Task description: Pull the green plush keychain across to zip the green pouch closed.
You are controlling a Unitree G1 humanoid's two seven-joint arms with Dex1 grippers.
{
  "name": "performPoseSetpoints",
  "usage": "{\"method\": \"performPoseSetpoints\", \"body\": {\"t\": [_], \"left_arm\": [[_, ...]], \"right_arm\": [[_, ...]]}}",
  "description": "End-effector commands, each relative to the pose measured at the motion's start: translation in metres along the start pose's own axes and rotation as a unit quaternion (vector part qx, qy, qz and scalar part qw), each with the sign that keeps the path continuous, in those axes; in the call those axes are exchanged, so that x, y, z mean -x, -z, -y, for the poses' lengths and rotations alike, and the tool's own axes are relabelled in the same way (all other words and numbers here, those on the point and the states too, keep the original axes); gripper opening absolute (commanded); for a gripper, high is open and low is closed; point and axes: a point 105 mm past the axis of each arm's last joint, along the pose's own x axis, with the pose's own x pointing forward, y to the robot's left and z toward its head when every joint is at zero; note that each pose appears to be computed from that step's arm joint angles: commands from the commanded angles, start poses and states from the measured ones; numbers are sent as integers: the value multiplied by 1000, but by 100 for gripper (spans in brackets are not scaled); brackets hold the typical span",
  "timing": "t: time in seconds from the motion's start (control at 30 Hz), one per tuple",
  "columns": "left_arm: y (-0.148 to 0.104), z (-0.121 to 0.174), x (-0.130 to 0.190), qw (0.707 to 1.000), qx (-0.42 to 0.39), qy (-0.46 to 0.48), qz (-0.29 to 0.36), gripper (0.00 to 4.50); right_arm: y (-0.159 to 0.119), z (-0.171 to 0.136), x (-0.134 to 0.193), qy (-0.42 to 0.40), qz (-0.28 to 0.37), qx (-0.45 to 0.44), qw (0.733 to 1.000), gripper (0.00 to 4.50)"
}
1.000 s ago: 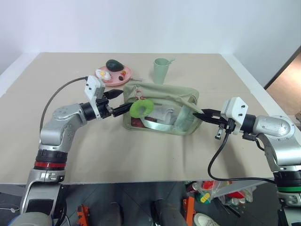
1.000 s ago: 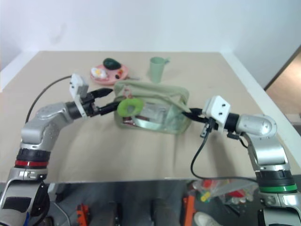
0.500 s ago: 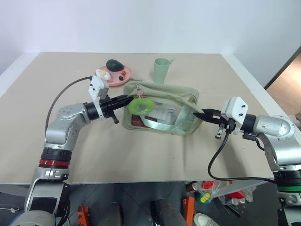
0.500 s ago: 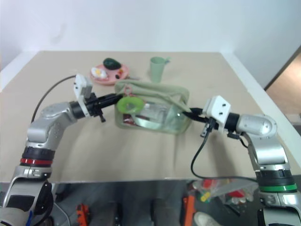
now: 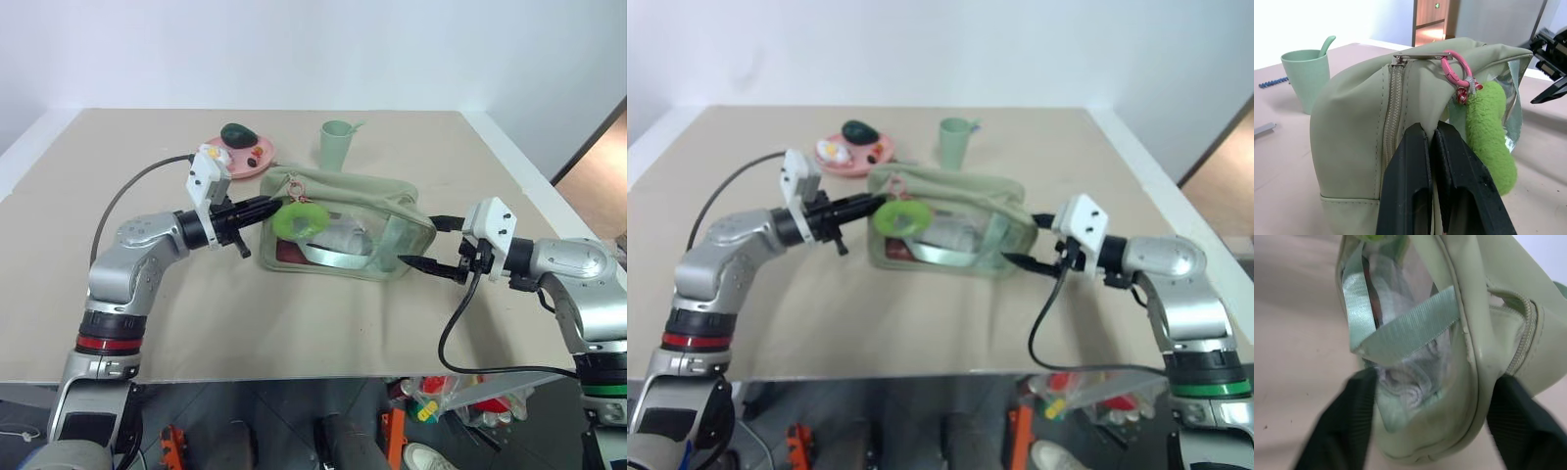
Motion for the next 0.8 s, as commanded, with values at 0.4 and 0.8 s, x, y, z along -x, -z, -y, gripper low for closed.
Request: {"method": "performPoseSetpoints", "body": {"t": [0.4, 0.8], "left_arm": [[-15, 11, 17, 999, -3, -54, 1, 0], [-8, 12, 21, 997, -1, -81, -1, 0]], "right_arm": [[-133, -18, -28, 14, 206, -74, 976, 443], [-94, -68, -67, -39, 167, -174, 970, 443]]}}
